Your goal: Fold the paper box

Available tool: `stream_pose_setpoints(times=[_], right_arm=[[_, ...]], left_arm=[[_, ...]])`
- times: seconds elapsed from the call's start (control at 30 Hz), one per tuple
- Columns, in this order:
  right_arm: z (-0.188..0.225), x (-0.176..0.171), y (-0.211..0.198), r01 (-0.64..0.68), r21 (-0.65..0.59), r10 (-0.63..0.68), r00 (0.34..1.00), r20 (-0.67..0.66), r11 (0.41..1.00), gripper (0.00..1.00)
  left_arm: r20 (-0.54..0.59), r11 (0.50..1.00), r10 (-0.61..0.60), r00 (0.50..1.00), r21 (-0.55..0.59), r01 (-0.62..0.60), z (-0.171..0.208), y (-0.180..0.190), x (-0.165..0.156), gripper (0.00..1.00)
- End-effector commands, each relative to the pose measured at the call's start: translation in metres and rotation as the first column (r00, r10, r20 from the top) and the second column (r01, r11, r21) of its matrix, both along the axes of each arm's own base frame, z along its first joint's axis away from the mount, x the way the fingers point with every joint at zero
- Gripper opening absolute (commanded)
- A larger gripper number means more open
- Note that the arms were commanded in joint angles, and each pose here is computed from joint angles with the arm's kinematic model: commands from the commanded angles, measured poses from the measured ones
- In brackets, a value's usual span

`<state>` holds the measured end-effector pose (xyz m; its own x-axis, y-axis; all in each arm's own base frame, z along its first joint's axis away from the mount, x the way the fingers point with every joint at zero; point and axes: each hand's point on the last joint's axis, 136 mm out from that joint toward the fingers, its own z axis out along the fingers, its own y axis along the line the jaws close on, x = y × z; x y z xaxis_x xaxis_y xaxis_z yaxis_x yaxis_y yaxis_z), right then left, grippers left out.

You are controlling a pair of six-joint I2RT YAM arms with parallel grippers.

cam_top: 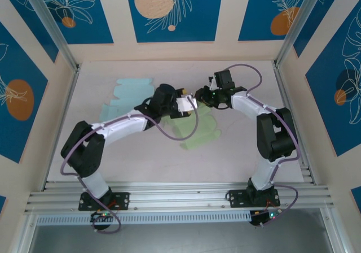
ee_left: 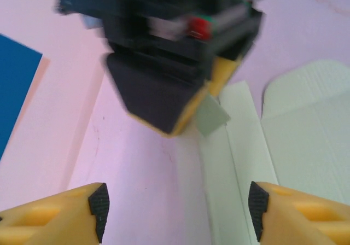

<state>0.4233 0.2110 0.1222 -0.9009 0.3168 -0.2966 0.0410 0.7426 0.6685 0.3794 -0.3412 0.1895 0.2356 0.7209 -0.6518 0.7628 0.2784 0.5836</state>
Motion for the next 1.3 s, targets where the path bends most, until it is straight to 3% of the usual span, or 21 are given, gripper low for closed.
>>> stream_pose_setpoints(times=[0.0,0.1,0.2,0.37,0.5,0.87,1.07,1.27], right_arm=[[-0.007,-0.003,0.0,-0.021,0.01,0.021,1.0,-0.005,1.0,0.32],[-0.004,-0.003,0.001,-0.026,0.022,0.026,1.0,0.004,0.999,0.32],[-0.003,-0.003,0.003,-0.032,0.026,0.032,0.999,0.012,0.999,0.32],[-0.003,-0.005,0.003,-0.037,0.028,0.036,0.999,0.028,0.999,0.32],[-0.003,-0.006,0.003,-0.045,0.023,0.044,0.998,0.04,0.999,0.32],[-0.011,-0.011,0.002,-0.058,0.002,0.057,0.996,0.063,0.998,0.32],[-0.016,-0.012,0.001,-0.057,-0.007,0.058,0.996,0.066,0.998,0.32],[-0.02,-0.012,-0.001,-0.058,-0.013,0.059,0.996,0.073,0.998,0.32]], left_arm=[[-0.209,0.988,0.043,0.977,-0.137,-0.073,0.031,0.008,0.0,0.77],[-0.38,0.977,0.105,0.919,-0.135,-0.167,0.029,0.017,0.014,0.8],[-0.538,0.979,0.082,0.839,-0.113,-0.168,0.017,0.013,0.012,0.81],[-0.635,0.981,0.098,0.767,-0.066,-0.18,-0.009,0.004,0.014,0.81],[-0.664,0.986,0.088,0.742,-0.049,-0.161,-0.025,-0.002,0.011,0.83],[-0.671,0.987,0.145,0.727,0.045,-0.156,-0.059,-0.003,0.01,0.82],[-0.612,0.982,0.187,0.768,0.133,-0.134,-0.077,-0.002,0.009,0.74],[-0.466,0.959,0.263,0.845,0.226,-0.173,-0.09,0.0,0.024,0.66]])
